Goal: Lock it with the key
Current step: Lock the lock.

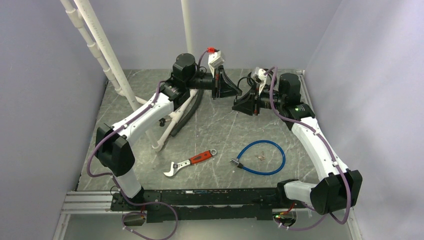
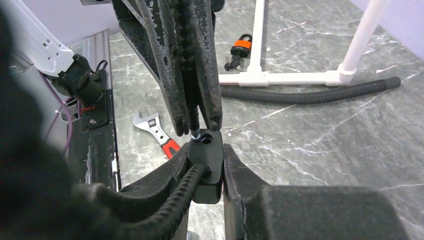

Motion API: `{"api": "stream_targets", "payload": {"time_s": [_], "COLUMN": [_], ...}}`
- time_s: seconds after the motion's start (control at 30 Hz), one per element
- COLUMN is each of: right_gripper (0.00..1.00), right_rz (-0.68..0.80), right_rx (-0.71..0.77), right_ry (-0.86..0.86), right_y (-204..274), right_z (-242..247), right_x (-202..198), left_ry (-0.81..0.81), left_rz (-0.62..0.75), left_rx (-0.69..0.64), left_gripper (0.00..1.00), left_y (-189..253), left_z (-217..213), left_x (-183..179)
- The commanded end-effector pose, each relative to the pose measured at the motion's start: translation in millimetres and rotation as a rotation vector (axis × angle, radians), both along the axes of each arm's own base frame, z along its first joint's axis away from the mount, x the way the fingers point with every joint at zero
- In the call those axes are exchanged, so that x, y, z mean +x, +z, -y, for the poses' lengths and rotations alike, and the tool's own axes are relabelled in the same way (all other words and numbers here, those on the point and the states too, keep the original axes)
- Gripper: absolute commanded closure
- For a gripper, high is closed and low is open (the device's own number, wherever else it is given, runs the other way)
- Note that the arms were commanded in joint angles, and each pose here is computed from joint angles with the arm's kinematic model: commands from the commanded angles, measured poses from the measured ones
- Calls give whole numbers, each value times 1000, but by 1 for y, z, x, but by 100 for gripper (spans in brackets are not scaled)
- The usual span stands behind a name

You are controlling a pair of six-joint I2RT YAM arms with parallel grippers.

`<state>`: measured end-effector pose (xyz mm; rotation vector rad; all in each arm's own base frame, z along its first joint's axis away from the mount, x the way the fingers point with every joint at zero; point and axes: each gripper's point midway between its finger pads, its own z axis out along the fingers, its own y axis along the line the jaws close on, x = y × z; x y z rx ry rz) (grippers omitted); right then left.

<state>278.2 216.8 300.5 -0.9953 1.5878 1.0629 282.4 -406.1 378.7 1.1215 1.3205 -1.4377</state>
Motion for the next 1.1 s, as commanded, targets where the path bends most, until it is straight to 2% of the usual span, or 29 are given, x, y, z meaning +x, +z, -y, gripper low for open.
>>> {"api": "stream_targets", "payload": {"time_s": [0.0,0.3,0.63,1.07], "right_gripper": [100,100,100,100], "right_rz": [63,150,116,135], "right_rx": [13,69,3,5], "right_ry": [-1,103,90,103], "right_y": [14,39,18,21], "right_z": [-4,-9,-6,-7], "right_x": [7,-13,-10,-11], "left_ry": [-79,-70,-73,-72], "left_rz": [63,43,46,39], "left_rx": [-37,-27,-45,-35], "left_gripper": [100,100,100,100], "left_y": [25,17,26,26], "left_z": [-4,-2,0,1], "left_x": [-34,-30,-29,-26]}}
